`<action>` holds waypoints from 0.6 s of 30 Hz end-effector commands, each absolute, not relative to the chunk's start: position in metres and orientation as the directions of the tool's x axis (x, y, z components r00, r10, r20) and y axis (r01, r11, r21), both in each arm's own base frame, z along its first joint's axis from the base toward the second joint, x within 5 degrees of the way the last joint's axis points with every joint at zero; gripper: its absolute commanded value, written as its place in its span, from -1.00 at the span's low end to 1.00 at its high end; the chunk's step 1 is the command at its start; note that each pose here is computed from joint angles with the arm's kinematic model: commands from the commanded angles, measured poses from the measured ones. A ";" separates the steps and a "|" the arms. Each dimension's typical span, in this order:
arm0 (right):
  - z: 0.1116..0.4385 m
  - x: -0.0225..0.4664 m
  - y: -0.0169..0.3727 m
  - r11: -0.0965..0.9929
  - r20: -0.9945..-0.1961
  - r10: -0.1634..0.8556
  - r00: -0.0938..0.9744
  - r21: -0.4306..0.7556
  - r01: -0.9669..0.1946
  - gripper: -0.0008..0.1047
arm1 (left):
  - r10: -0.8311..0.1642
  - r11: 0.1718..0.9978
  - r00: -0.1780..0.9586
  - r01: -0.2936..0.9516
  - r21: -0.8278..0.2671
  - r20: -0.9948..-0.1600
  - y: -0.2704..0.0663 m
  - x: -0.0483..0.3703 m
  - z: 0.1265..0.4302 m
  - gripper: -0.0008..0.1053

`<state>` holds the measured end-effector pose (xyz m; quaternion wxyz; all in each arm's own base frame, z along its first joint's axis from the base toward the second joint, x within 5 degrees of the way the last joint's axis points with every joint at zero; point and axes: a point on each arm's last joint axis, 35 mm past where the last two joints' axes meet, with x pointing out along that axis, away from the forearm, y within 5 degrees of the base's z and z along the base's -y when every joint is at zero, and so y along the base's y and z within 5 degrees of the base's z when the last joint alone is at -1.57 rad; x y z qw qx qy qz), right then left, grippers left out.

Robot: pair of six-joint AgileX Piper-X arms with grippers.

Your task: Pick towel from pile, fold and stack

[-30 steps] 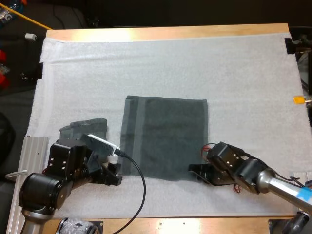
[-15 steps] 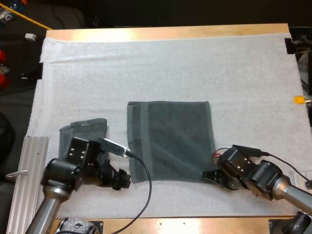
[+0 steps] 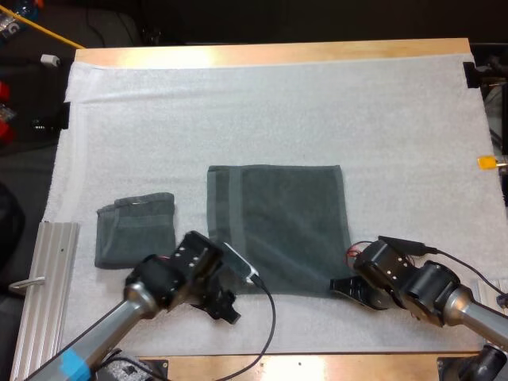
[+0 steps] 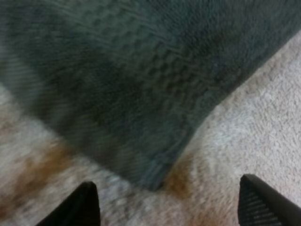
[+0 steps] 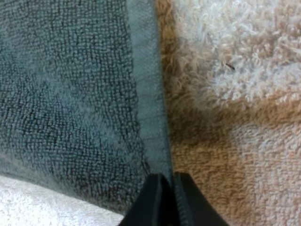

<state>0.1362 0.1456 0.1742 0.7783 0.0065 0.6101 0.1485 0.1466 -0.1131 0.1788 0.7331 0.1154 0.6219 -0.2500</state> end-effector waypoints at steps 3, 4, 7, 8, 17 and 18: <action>0.175 0.134 0.144 0.957 -0.951 0.226 0.210 0.176 -0.231 -0.99 | -0.171 0.853 0.071 0.510 -0.112 -0.983 -0.121 0.151 0.163 0.04; 0.175 0.134 0.144 0.957 -0.951 0.226 0.210 0.176 -0.231 -0.99 | -0.160 0.855 0.056 0.507 -0.110 -0.986 -0.122 0.152 0.159 0.03; 0.175 0.134 0.144 0.957 -0.951 0.226 0.210 0.176 -0.231 -0.99 | -0.129 0.859 0.016 0.502 -0.104 -0.992 -0.123 0.155 0.148 0.02; 0.175 0.134 0.144 0.957 -0.951 0.226 0.210 0.176 -0.231 -0.99 | -0.122 0.860 0.006 0.501 -0.102 -0.993 -0.123 0.155 0.145 0.02; 0.175 0.134 0.144 0.957 -0.951 0.226 0.210 0.176 -0.231 -0.99 | -0.127 0.870 0.013 0.482 -0.105 -0.992 -0.130 0.163 0.150 -0.68; 0.175 0.134 0.144 0.957 -0.951 0.226 0.210 0.176 -0.231 -0.99 | -0.131 0.869 0.018 0.482 -0.106 -0.991 -0.131 0.165 0.152 -0.78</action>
